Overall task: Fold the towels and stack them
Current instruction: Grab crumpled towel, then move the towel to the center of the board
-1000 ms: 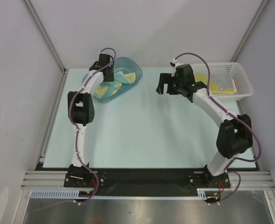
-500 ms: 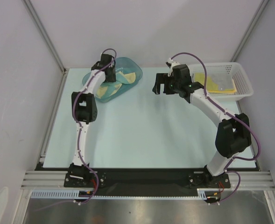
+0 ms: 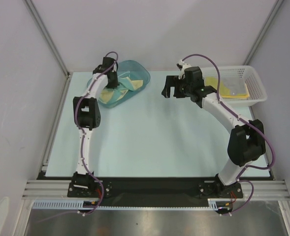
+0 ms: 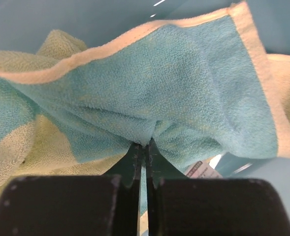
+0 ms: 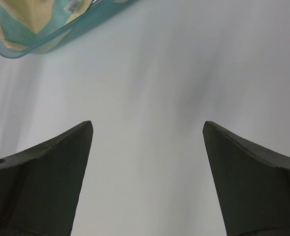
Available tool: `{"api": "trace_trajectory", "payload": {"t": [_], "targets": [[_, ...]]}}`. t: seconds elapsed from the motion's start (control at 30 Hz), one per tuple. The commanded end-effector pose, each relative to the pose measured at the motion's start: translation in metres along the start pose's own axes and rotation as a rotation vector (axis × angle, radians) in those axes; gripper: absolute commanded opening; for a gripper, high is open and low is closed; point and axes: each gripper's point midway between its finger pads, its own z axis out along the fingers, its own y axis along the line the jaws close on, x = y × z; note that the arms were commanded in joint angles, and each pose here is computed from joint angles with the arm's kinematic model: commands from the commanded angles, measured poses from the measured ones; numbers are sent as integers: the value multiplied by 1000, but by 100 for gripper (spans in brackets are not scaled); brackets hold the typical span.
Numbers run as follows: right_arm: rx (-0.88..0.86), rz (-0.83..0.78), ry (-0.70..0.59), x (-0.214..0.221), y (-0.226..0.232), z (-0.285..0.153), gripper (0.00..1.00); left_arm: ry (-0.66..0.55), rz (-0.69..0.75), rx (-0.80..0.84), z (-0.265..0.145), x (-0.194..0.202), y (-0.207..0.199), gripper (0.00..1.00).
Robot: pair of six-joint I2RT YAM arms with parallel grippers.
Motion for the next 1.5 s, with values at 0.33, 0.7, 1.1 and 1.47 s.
{"api": "trace_trajectory", "payload": {"t": [0.33, 0.7, 1.1, 1.47], "targets": [[1, 2, -135, -29, 15, -77, 100, -782, 16, 573, -403, -174, -73, 0], [74, 43, -81, 10, 2, -134, 100, -547, 107, 932, -467, 15, -121, 0], [4, 76, 21, 78, 8, -129, 97, -171, 135, 891, -356, 192, -155, 9], [-92, 152, 282, 173, 46, -58, 60, -73, 135, 414, -292, 193, -95, 62]]}}
